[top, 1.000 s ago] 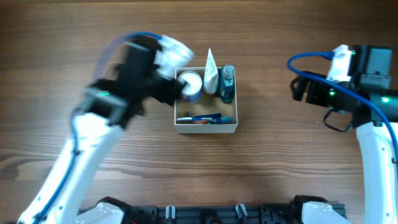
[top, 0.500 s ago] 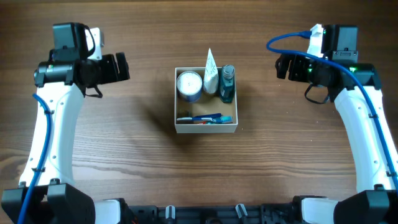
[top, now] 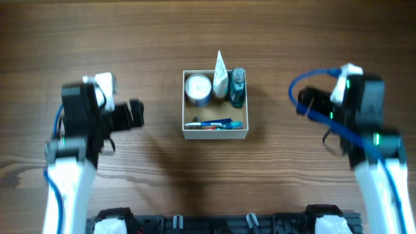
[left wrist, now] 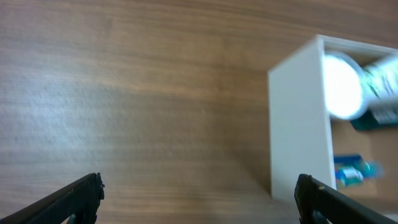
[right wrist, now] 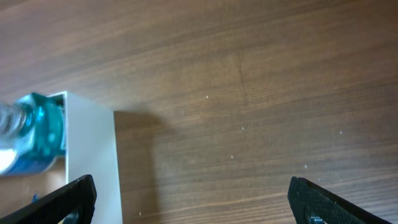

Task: Pack container

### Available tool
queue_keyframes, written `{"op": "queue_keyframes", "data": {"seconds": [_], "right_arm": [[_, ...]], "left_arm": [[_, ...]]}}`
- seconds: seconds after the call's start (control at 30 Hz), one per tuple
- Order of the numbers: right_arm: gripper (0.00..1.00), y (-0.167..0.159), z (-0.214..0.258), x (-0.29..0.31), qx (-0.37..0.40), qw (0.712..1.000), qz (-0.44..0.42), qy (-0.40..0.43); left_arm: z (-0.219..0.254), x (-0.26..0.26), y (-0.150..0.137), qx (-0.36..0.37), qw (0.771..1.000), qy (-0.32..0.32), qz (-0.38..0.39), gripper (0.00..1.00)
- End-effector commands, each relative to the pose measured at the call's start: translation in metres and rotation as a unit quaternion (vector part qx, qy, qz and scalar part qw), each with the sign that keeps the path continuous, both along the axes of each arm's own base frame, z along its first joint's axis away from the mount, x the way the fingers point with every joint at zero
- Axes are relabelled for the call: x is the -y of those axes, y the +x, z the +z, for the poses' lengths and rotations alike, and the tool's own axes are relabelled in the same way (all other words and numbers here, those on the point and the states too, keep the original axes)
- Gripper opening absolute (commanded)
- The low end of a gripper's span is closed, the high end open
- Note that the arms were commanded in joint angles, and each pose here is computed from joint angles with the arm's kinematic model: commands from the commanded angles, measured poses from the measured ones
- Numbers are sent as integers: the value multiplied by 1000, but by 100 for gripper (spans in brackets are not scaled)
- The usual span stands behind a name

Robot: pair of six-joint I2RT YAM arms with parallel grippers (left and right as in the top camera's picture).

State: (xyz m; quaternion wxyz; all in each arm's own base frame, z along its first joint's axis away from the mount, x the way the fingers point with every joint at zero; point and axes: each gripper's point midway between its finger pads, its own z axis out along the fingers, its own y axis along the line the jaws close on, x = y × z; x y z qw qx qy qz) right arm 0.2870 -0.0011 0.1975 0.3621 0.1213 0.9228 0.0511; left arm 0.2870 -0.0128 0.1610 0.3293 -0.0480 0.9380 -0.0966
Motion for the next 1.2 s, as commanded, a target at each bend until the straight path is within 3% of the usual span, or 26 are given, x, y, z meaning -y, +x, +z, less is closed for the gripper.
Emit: {"op": "queue_keyframes", "data": {"seconds": [0.0, 0.2, 0.77, 0.83, 0.93, 1.17], "right_arm": [[100, -29, -9, 3, 35, 999, -16, 0], [100, -43, -23, 3, 48, 996, -59, 46], [100, -41, -68, 3, -51, 995, -69, 43], [100, -42, -61, 6, -31, 996, -72, 35], [100, -34, -35, 0, 55, 998, -6, 2], [100, -47, -19, 0, 207, 977, 27, -45]], "left_arm": [[-1, 16, -35, 48, 998, -14, -24, 100], [19, 17, -43, 117, 993, -9, -26, 100], [13, 17, -47, 104, 994, -10, -26, 100], [13, 17, -47, 104, 994, -10, -26, 100], [13, 17, -47, 104, 994, -10, -26, 100], [13, 17, -47, 104, 994, -10, -26, 100]]}}
